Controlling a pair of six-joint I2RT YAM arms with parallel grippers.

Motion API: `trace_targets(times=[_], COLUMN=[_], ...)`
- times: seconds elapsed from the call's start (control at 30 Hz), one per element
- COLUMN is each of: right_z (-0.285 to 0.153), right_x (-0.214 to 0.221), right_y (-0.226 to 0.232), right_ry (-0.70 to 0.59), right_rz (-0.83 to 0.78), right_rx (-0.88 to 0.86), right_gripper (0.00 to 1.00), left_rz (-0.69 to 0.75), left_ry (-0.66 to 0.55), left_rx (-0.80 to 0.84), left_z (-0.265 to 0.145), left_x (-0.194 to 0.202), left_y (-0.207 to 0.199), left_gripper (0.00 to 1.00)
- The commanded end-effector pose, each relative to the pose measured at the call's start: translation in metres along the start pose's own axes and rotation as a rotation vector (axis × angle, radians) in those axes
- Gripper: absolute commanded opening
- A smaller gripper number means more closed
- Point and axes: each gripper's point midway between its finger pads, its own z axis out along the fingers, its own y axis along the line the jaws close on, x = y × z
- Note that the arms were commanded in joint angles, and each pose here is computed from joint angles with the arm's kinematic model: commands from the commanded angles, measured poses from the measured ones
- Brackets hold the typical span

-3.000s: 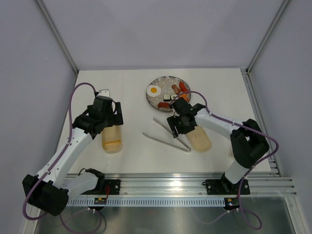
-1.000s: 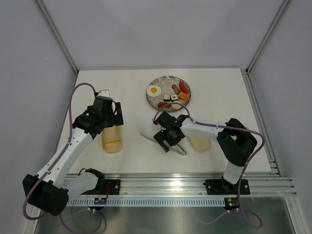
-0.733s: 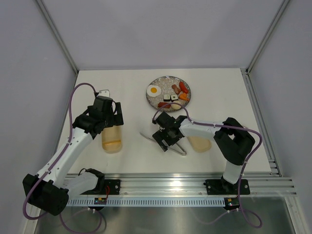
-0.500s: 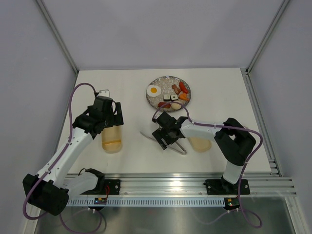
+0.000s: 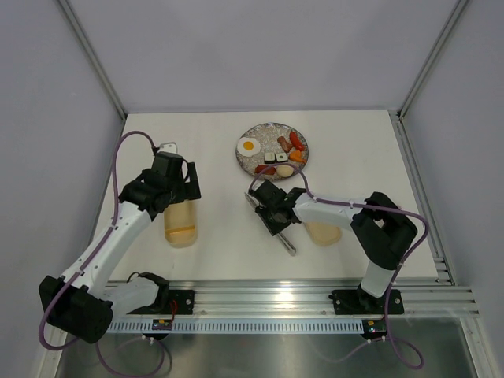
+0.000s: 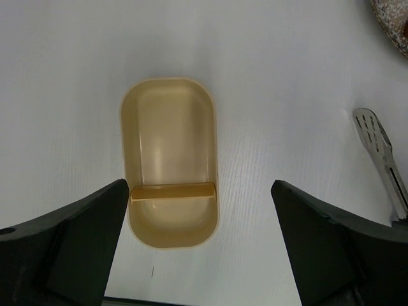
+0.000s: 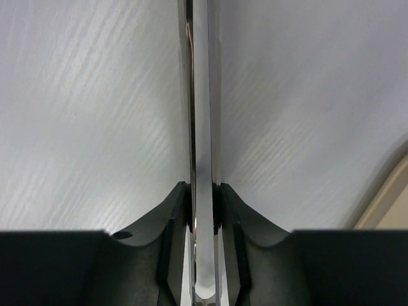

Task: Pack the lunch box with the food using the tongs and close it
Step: Pick up the clamp at the center of the board, then adjust the packing box at the center of the board.

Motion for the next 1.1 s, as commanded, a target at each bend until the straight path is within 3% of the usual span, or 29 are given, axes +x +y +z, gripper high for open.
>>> trace_targets(times=[0.0, 0.3, 0.6, 0.73, 1.07], right_z=[-0.035, -0.119, -0.178, -0.203, -0.219], right_x=[-0.016, -0.041, -0.053, -0.056, -0.050], right_y=[0.002, -0.005, -0.056, -0.077, -0.080], right_ry=[-0.051, -0.200, -0.274, -0.340, -0.374], right_rz=[0.017, 0.074, 0.222, 0.283, 0.311], right_rx=[-0.008, -0.009, 0.102, 0.131, 0.124], right_gripper=[0.29, 0.31, 0.31, 0.32, 0.33], left_rz=[-0.056, -0.303, -0.431, -0.487, -0.600], left_ry=[-0.034, 0.098, 0.240, 0.335, 0.384], left_rx=[-0.013, -0.055, -0.110, -0.073, 0.060], left_z=[-0.001, 0.035, 0.061, 0.074, 0.088], left_x=[-0.024, -0.039, -0.005, 0.028, 0.071], left_y=[-0.003, 0.035, 0.063, 0.058, 0.032], left_gripper=[0.99, 0.99, 0.99, 0.99, 0.99])
